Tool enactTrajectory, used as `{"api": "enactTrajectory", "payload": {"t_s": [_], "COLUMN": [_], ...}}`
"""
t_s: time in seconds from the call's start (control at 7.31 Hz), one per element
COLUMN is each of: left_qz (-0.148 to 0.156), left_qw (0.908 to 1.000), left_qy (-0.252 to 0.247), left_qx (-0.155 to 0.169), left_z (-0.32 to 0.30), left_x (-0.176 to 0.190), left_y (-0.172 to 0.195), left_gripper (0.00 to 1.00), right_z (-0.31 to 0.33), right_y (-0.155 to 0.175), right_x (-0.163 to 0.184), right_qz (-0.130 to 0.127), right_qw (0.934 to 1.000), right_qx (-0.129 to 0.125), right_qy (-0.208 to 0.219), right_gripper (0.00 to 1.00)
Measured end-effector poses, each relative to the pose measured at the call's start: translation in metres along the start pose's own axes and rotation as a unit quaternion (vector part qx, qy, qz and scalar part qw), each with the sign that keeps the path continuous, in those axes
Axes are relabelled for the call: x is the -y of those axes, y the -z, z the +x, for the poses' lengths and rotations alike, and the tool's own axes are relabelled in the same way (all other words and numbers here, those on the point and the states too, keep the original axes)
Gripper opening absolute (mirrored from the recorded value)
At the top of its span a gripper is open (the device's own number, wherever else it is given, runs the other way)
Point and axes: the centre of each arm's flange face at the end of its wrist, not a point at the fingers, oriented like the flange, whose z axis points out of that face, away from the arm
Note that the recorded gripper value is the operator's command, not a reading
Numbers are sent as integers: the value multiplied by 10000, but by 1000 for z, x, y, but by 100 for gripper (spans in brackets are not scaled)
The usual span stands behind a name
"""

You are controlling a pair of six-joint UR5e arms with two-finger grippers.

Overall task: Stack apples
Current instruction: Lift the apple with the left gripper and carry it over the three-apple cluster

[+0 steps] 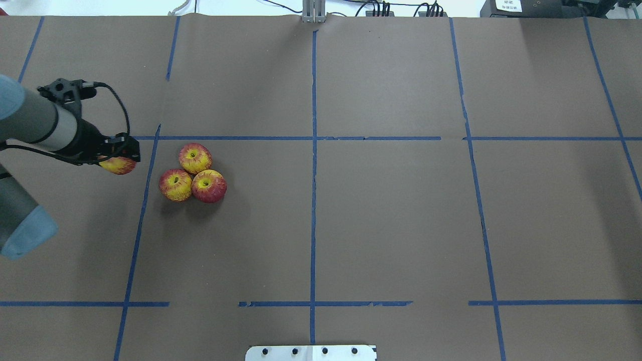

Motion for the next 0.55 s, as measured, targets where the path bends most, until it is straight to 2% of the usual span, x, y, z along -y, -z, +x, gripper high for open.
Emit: {"api": "enactTrajectory", "payload": {"t_s": [0.27, 0.55], "left_qz": [-212, -321], "left_qw": [9995, 9991], "left_qy": [192, 208], "left_qx": [-95, -169], "left_z": [65, 93], "left_x": [-17, -31], "left_y": [-8, -13], "left_gripper": [0, 0], "right_z": [0, 0], "right_y": [0, 0], "right_x": [0, 0], "right_qz": [0, 0], "right_qw": [10000, 10000], "right_qx": [0, 0], "right_qy": [0, 0], "right_gripper": [100, 100]}}
